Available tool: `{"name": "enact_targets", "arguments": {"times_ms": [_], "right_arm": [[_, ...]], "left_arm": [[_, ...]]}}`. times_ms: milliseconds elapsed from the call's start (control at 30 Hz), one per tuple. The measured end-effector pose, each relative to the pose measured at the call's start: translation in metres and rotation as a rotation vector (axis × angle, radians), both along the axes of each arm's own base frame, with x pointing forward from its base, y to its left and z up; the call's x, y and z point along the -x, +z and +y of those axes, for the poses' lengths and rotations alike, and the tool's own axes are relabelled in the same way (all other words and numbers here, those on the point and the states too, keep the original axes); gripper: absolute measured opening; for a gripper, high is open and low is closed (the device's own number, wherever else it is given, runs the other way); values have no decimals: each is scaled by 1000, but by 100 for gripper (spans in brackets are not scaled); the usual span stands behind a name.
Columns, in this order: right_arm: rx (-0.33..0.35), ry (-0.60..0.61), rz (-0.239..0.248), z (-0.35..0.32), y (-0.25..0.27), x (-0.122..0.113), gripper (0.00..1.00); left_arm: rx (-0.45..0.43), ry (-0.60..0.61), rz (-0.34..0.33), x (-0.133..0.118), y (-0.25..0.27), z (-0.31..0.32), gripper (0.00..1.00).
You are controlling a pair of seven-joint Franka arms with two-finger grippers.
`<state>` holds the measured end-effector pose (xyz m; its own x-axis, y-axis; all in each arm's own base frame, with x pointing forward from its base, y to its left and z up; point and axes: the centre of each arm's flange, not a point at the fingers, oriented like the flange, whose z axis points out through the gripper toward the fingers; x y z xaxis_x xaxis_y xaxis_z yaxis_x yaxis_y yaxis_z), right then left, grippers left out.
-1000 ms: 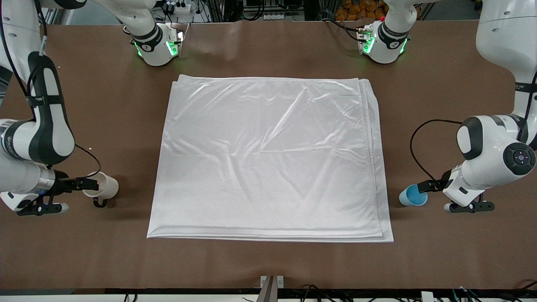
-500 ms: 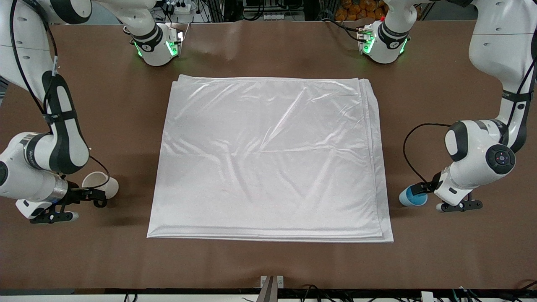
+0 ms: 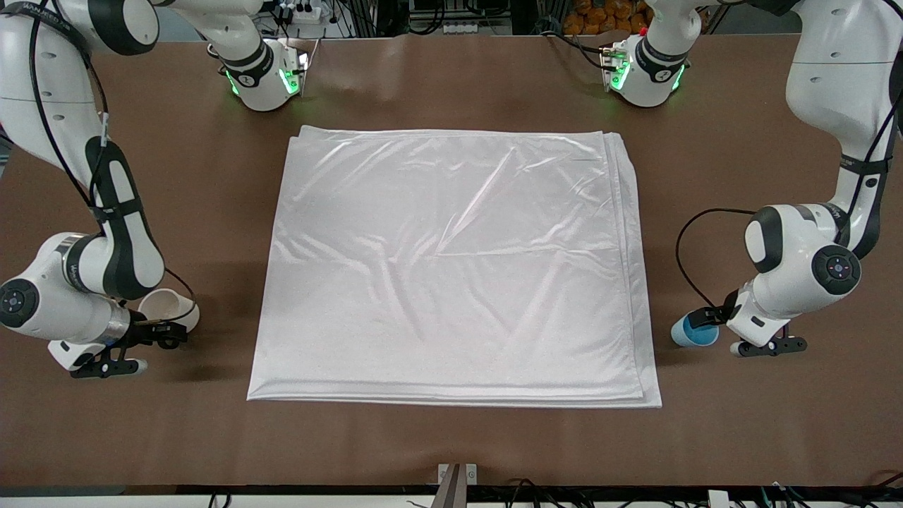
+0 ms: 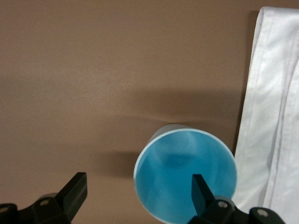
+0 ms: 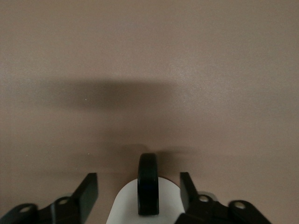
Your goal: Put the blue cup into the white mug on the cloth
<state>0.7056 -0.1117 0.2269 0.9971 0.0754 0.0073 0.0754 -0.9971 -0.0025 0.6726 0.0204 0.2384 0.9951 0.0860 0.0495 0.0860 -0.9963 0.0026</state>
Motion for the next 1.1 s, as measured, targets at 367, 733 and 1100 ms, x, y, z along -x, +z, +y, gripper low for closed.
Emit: {"name": "enact_targets", "arguments": {"times_ms": [367,733,1100], "right_arm": [[-1,-1,3,0,0,0,24],[-19,-41,53,17,-1,2,19],[-37,-163,125,87,37,-1,19]], "left_arm": [[3,0,-19,-2,-15,0,52],[6,-3,-31,-3,-18,-3,5],[6,-7,-34,-4,-17,-4,4]]}}
